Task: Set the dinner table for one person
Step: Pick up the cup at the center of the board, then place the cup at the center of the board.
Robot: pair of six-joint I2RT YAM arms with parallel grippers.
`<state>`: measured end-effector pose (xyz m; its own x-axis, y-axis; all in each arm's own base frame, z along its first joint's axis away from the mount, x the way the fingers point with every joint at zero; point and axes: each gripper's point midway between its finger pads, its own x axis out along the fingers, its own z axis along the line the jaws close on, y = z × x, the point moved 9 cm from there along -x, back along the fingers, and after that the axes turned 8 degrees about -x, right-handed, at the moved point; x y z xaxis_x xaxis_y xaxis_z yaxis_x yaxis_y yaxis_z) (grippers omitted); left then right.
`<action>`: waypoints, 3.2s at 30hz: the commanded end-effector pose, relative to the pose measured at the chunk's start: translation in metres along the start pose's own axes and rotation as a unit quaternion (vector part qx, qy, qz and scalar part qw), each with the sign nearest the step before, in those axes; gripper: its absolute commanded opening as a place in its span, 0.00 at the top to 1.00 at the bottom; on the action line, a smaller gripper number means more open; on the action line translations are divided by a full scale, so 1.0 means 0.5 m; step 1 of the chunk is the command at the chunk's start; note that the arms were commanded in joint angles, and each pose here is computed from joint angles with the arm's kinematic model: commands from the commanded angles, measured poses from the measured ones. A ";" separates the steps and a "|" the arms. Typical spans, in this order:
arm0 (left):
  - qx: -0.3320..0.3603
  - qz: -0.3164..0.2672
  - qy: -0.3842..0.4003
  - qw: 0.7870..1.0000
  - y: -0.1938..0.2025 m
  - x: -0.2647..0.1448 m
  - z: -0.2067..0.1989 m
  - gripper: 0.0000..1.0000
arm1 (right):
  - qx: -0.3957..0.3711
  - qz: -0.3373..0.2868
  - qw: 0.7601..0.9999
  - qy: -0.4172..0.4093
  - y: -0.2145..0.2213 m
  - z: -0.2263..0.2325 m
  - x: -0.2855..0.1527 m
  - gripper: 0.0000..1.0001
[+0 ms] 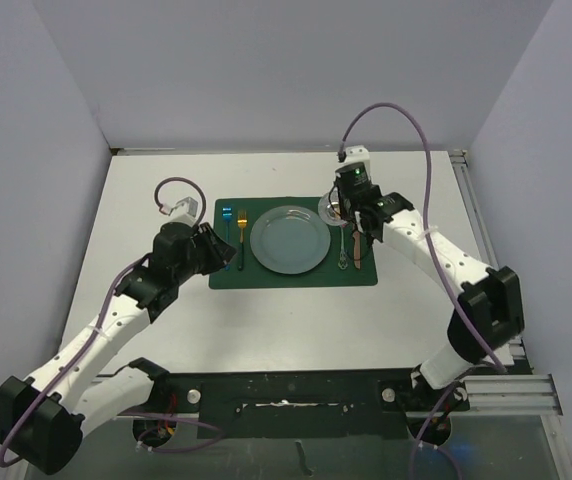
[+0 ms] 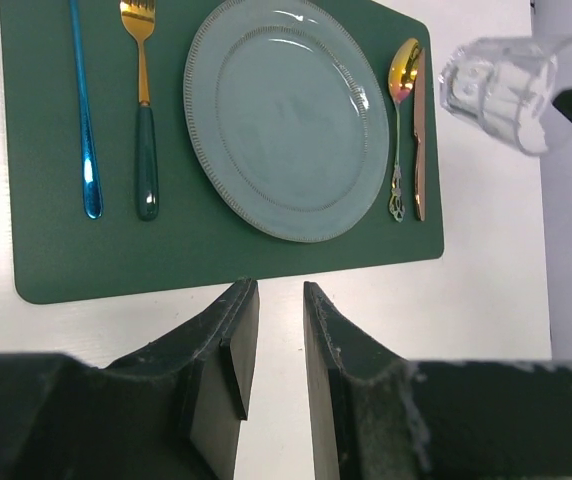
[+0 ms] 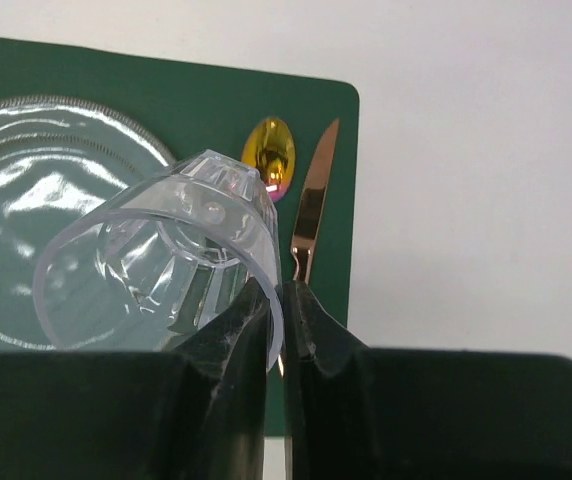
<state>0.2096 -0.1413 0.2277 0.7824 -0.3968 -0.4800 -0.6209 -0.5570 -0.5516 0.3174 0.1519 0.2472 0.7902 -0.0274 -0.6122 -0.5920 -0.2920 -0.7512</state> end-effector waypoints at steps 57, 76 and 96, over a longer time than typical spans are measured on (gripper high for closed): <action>0.021 -0.017 -0.042 0.999 -0.011 0.004 0.012 0.75 | 0.123 -0.042 0.989 -0.070 -0.219 -0.176 0.409 1.00; 0.021 -0.012 -0.044 0.999 -0.004 0.009 0.020 0.75 | 0.117 0.024 0.990 -0.078 -0.148 -0.155 0.429 1.00; 0.024 -0.017 -0.050 0.998 -0.005 0.005 0.024 0.76 | 0.104 0.033 0.992 -0.062 -0.129 -0.143 0.448 1.00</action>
<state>0.2076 -0.1306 0.2062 0.7577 -0.2884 -0.5855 -0.6377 -0.5177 -0.5704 0.5364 0.0914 0.1690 0.6841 0.0856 -0.7244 -0.7193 -0.0856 -0.6894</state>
